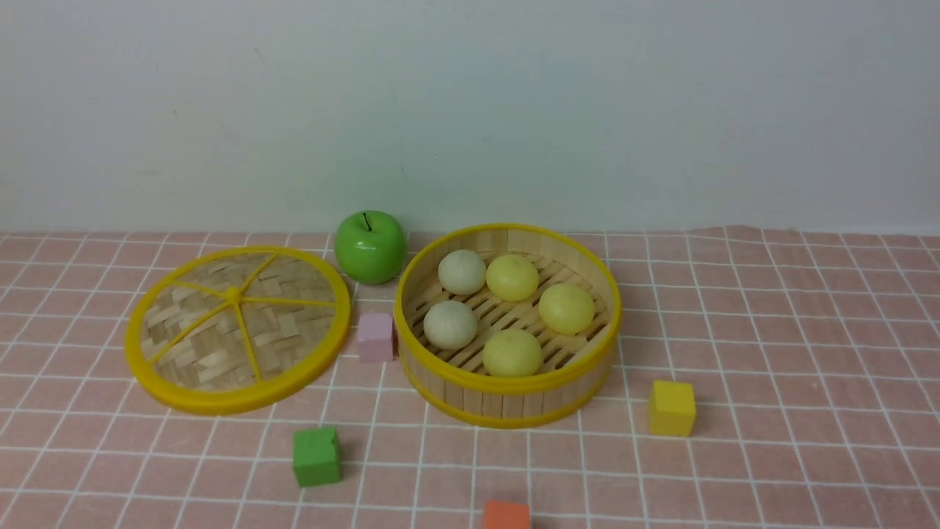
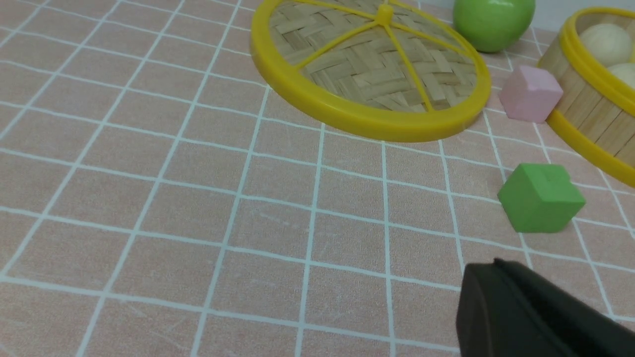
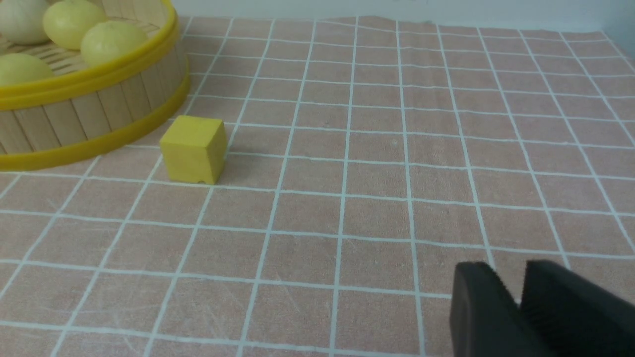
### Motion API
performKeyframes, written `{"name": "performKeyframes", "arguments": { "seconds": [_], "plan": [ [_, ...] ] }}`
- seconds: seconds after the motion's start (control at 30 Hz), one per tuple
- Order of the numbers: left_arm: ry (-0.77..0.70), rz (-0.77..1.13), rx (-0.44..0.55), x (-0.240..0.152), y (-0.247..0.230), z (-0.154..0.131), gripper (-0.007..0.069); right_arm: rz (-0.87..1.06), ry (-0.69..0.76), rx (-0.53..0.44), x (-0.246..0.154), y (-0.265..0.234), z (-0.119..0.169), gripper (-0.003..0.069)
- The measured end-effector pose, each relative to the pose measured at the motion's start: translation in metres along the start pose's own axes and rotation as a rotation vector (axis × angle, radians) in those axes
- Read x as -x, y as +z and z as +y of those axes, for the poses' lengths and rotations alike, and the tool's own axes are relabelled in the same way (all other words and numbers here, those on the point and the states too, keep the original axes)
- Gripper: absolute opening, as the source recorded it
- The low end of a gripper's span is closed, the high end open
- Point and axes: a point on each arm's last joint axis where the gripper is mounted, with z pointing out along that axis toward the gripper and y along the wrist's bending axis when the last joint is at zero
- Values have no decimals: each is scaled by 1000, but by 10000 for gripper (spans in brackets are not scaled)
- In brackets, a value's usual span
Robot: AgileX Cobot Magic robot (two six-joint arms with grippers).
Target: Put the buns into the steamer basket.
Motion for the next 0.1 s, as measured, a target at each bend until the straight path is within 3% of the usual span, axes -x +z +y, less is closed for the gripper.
{"name": "performKeyframes", "arguments": {
  "seconds": [0.1],
  "plan": [
    [0,0,0,0,0,0,3,0,0,0,0,0,0,166]
  ]
}}
